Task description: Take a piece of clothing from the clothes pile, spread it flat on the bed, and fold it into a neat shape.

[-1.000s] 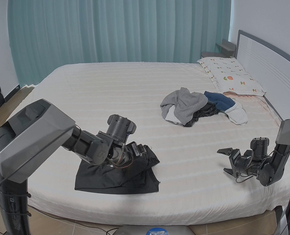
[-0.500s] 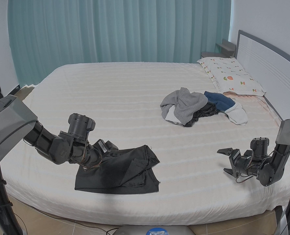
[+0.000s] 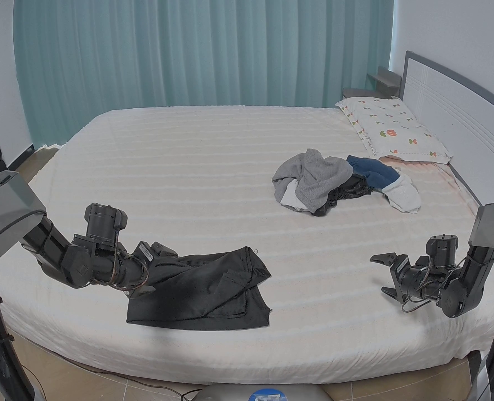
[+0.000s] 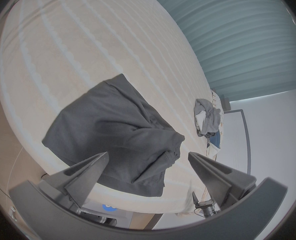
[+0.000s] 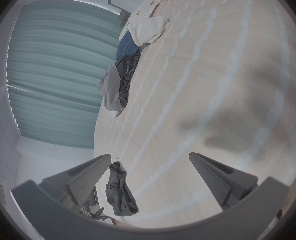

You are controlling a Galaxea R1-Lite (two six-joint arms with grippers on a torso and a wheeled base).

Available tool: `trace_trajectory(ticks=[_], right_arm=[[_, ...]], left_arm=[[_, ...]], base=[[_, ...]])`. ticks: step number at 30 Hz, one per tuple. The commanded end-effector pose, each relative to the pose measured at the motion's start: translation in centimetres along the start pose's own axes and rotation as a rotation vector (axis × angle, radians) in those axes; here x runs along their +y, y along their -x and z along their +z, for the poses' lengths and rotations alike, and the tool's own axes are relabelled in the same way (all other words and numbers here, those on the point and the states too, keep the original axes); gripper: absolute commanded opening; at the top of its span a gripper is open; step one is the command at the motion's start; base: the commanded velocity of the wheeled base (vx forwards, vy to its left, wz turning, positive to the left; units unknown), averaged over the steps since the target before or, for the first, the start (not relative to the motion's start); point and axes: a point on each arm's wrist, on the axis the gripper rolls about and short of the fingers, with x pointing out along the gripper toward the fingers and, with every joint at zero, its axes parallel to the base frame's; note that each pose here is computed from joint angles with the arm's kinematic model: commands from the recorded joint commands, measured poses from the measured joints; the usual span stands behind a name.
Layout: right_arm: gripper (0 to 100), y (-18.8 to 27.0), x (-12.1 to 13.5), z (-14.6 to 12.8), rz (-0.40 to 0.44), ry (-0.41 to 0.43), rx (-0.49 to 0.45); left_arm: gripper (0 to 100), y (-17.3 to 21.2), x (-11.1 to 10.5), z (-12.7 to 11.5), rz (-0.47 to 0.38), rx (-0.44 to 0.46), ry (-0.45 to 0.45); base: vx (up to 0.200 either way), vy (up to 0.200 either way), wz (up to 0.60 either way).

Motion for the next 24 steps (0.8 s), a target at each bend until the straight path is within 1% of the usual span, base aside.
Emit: trace_trajectory(ticks=[1, 2, 3, 5, 9, 10, 11, 14, 21, 24], right_arm=[[100, -0.3, 0.3, -0.4, 0.007, 0.034, 0.009], [100, -0.3, 0.3, -0.4, 0.007, 0.034, 0.009], [100, -0.5, 1.0, -1.2, 0.021, 0.056, 0.032], [100, -0.8, 1.6, -2.1, 0.033, 0.078, 0.060], [100, -1.9, 3.0, -3.1, 0.058, 0.136, 0.094], [100, -1.9, 3.0, -3.1, 0.057, 0.140, 0.096], [100, -2.4, 3.7, -3.5, 0.055, 0.179, 0.117], [100, -3.5, 4.6, -4.5, 0.031, 0.233, 0.152], [100, -5.8, 6.7, -6.4, 0.027, 0.341, 0.181], [100, -6.7, 7.2, -6.6, 0.006, 0.387, 0.189]], left_arm=[[100, -0.5, 0.6, 0.6, -0.001, -0.022, 0.009], [100, -0.5, 0.6, 0.6, -0.001, -0.022, 0.009], [100, -0.9, 0.9, 0.6, 0.004, -0.026, 0.010], [100, -1.2, 1.1, 0.7, 0.010, -0.027, 0.012], [100, -1.1, 1.4, 1.0, 0.016, -0.033, 0.022], [100, -1.1, 1.4, 1.0, 0.016, -0.033, 0.022], [100, -1.2, 1.6, 1.1, 0.021, -0.036, 0.024], [100, -1.4, 1.8, 1.2, 0.020, -0.040, 0.027], [100, -1.9, 2.3, 1.2, 0.037, -0.068, 0.026], [100, -2.0, 2.3, 1.1, 0.031, -0.076, 0.022]], base=[[0.000, 0.200, 0.00], [0.000, 0.200, 0.00], [0.000, 0.200, 0.00], [0.000, 0.200, 0.00], [0.000, 0.200, 0.00], [0.000, 0.200, 0.00], [0.000, 0.200, 0.00], [0.000, 0.200, 0.00], [0.000, 0.200, 0.00], [0.000, 0.000, 0.00]])
